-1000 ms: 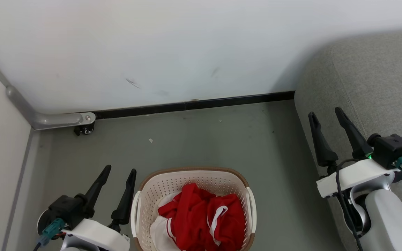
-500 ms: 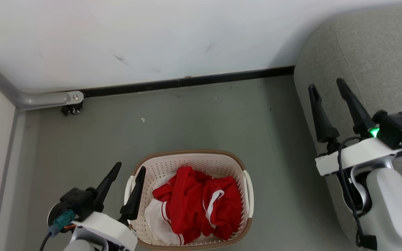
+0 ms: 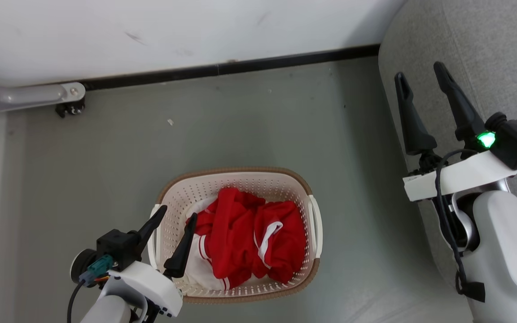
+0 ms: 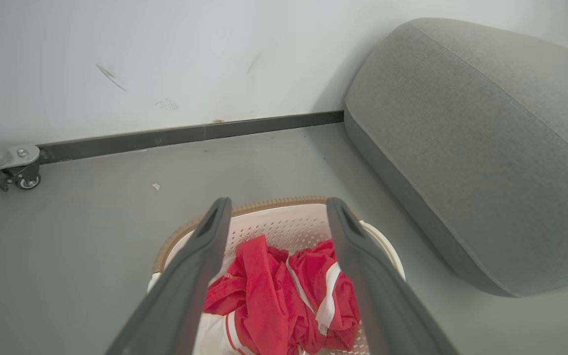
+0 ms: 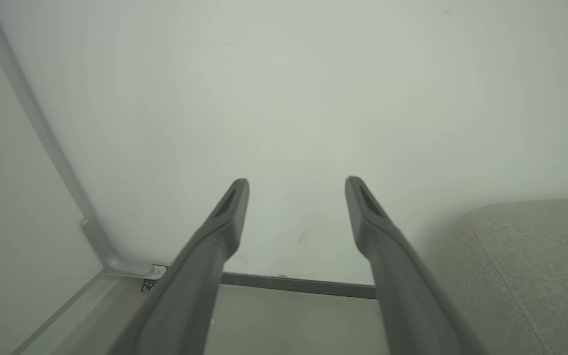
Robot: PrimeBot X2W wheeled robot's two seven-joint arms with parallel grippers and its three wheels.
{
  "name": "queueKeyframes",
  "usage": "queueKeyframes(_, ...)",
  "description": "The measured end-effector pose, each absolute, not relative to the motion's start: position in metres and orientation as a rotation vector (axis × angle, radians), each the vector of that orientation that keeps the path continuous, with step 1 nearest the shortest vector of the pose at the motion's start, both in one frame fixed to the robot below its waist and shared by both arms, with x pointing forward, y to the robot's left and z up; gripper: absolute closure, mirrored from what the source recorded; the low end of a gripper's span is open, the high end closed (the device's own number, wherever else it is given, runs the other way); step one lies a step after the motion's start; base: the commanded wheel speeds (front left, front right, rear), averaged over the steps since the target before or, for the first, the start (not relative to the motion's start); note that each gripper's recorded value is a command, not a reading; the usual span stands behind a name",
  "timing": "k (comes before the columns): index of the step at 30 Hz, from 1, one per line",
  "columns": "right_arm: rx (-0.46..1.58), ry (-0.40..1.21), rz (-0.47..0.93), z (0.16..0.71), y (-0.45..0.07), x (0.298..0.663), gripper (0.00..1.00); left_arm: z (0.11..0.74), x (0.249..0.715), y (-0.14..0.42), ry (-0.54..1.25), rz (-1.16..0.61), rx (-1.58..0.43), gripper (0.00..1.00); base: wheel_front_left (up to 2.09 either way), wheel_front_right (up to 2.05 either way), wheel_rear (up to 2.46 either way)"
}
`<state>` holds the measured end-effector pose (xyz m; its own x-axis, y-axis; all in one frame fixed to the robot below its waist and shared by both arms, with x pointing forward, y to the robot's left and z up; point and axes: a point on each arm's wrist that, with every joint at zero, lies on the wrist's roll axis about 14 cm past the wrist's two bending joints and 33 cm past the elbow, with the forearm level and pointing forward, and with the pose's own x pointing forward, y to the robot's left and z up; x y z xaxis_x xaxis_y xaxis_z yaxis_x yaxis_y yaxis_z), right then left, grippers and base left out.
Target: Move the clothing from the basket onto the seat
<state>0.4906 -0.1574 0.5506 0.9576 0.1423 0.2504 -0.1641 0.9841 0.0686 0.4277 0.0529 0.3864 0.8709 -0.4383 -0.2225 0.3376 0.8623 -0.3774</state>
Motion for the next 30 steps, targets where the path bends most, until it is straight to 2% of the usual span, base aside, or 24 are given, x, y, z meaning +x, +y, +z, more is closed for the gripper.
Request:
queueKeyframes(19,0.081,-0.210,0.161,0.516,-0.157,0.529,0.00,0.297,0.428,0.019,0.606,-0.514,-0.303,0.00,0.00,0.00,0.00)
queueKeyframes(30,0.075,-0.219,0.194,0.501,-0.149,0.553,0.00,0.262,0.434,-0.010,0.716,-0.598,-0.294,0.00,0.00,0.00,0.00)
